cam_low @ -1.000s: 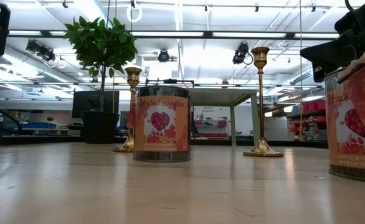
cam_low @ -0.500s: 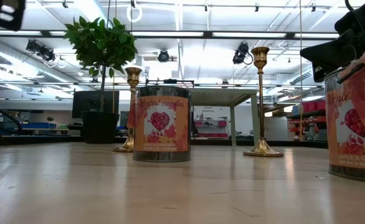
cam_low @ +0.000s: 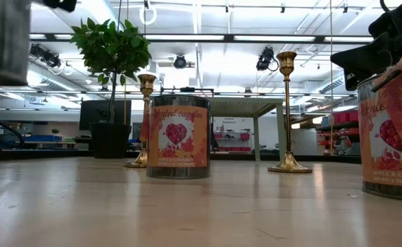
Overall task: Pick & Place candle stick holders
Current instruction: Put the bottom silver scented candle on the shelf
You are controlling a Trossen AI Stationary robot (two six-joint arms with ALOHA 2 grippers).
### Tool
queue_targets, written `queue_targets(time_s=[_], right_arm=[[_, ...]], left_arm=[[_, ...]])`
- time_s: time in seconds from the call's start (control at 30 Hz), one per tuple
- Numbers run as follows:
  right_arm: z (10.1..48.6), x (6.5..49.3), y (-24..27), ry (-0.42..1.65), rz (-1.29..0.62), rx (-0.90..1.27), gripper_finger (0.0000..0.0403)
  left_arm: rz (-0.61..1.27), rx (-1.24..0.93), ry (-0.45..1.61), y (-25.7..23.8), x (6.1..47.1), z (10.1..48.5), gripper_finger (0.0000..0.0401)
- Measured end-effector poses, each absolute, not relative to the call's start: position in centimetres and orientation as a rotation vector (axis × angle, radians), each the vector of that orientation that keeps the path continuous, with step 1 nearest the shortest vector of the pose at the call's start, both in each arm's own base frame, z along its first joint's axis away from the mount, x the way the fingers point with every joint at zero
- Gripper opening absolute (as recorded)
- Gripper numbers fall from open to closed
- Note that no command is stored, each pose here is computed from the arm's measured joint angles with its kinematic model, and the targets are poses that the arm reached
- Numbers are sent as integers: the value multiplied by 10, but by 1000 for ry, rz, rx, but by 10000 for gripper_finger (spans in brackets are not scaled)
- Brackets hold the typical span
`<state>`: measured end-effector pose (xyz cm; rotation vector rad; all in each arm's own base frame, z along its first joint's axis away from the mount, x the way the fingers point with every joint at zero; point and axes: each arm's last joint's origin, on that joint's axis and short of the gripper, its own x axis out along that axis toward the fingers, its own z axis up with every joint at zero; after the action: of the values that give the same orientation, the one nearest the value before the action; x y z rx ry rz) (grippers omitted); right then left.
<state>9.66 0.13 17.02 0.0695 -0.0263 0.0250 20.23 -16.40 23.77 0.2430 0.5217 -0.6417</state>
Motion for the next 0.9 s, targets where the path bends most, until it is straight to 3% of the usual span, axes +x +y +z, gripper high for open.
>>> queue_targets(time_s=[0.57, 0.9], right_arm=[[170, 97, 1, -26, 25, 69, 3], [170, 97, 1, -26, 25, 69, 3]], left_arm=[[-510, 351, 532, -130, 233, 309, 374], [-347, 311, 515, -91, 251, 333, 374]])
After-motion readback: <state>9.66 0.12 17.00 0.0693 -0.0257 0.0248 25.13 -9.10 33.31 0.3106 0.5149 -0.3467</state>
